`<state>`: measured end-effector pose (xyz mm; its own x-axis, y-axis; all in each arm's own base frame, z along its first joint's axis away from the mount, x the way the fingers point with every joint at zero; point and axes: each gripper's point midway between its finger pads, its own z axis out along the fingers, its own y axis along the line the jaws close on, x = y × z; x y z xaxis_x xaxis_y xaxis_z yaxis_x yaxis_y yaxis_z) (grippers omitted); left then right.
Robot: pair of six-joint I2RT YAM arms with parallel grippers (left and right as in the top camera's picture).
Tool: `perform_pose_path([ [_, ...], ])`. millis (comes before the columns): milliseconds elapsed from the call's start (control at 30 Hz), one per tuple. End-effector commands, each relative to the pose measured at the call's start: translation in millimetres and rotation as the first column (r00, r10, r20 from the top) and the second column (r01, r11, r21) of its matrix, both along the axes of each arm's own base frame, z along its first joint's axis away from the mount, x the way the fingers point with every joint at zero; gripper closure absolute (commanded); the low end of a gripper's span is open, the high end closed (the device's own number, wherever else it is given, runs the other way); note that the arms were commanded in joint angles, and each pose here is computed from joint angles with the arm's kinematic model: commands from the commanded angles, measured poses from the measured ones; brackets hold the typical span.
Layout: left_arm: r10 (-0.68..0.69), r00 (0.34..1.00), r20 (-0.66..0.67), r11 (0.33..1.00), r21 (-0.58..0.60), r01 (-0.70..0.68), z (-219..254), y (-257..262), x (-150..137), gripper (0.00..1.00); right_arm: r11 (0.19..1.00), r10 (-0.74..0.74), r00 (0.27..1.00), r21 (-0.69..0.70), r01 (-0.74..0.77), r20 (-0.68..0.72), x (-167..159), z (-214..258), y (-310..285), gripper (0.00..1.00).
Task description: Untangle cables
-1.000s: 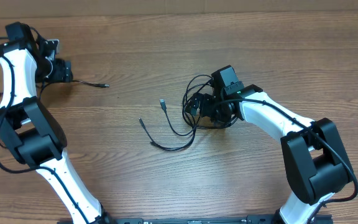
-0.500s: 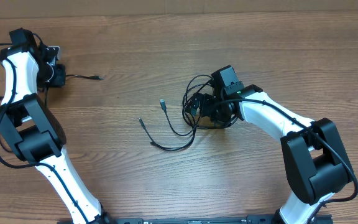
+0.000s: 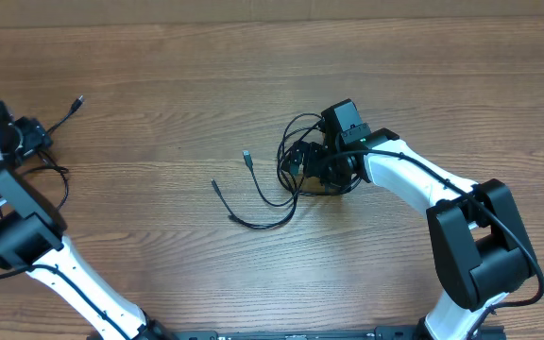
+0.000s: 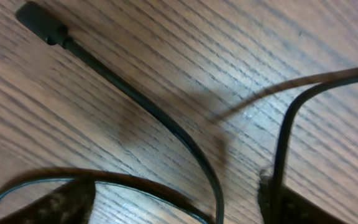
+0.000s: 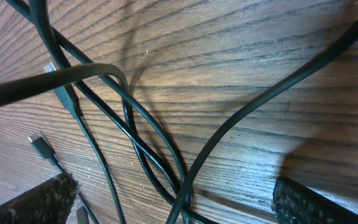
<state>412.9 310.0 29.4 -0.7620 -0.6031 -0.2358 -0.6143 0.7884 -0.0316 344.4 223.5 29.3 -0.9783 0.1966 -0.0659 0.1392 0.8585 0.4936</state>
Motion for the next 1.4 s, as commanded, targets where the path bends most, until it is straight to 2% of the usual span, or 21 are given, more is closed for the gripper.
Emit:
perform_pose_path([
  [0, -0.096, 0.984, 0.148, 0.983, -0.144, 0.117, 7.2, -27.2, 23.1, 0.10, 1.000, -0.002, 1.000, 0.001, 0.002, 0.029, 8.7, 6.0, 0.6, 0.00],
  [67, -0.099, 0.969, 0.224, 0.973, -0.182, 0.141, 23.0, -31.7, 32.1, 0.00, 1.000, -0.002, 1.000, 0.001, 0.002, 0.029, 8.7, 6.0, 0.6, 0.00],
  [267, -0.118, 0.891, 0.439, 0.957, -0.190, 0.221, 107.3, -44.7, 54.3, 0.00, 1.000, -0.002, 1.000, 0.001, 0.002, 0.029, 8.7, 6.0, 0.6, 0.00],
  [467, -0.128, 0.800, 0.587, 0.953, -0.151, 0.263, 198.9, -72.3, 56.1, 0.00, 1.000, -0.002, 1.000, 0.001, 0.002, 0.029, 8.7, 6.0, 0.6, 0.00],
  [567, -0.137, 0.736, 0.663, 0.920, -0.191, 0.343, 236.7, -102.9, 53.9, 0.00, 1.000, -0.002, 1.000, 0.001, 0.002, 0.029, 8.7, 6.0, 0.6, 0.00],
  [633, -0.108, 0.715, 0.691, 0.886, -0.260, 0.385, 252.2, -124.7, 50.5, 0.00, 1.000, -0.003, 1.000, 0.001, 0.003, 0.029, 8.7, 6.0, 0.6, 0.00],
  [733, -0.044, 0.728, 0.685, 0.810, -0.402, 0.428, 260.9, -158.7, 43.2, 0.00, 1.000, -0.002, 1.000, 0.001, 0.002, 0.029, 8.7, 6.0, 0.7, 0.00],
  [833, -0.020, 0.800, 0.600, 0.735, -0.534, 0.419, 250.4, -194.7, 30.1, 0.02, 1.000, -0.002, 1.000, 0.001, 0.002, 0.029, 8.7, 6.0, 0.6, 0.00],
  [900, -0.068, 0.846, 0.528, 0.709, -0.571, 0.413, 238.3, -220.1, 18.7, 0.96, 1.000, -0.002, 1.000, 0.001, 0.002, 0.029, 8.7, 6.0, 0.6, 0.00],
  [1000, -0.147, 0.892, 0.428, 0.692, -0.600, 0.402, 224.2, -254.3, 5.7, 0.96, 1.000, -0.002, 1.000, 0.001, 0.002, 0.029, 8.7, 6.0, 0.6, 0.00],
  [1067, -0.227, 0.887, 0.402, 0.678, -0.589, 0.440, 218.8, -276.3, 0.9, 0.96, 1.000, -0.002, 1.000, 0.001, 0.002, 0.029, 8.7, 6.0, 0.6, 0.00],
  [1233, -0.438, 0.842, 0.315, 0.642, -0.546, 0.538, 203.6, -332.2, -14.7, 0.96, 1.000, -0.002, 1.000, 0.002, 0.002, 0.029, 8.6, 6.0, 0.7, 0.00],
  [1367, -0.611, 0.761, 0.218, 0.598, -0.503, 0.624, 191.0, -388.9, -32.0, 0.96, 0.997, 0.058, 0.998, 0.051, -0.057, -0.031, -5.2, 18.2, 5.7, 0.00],
])
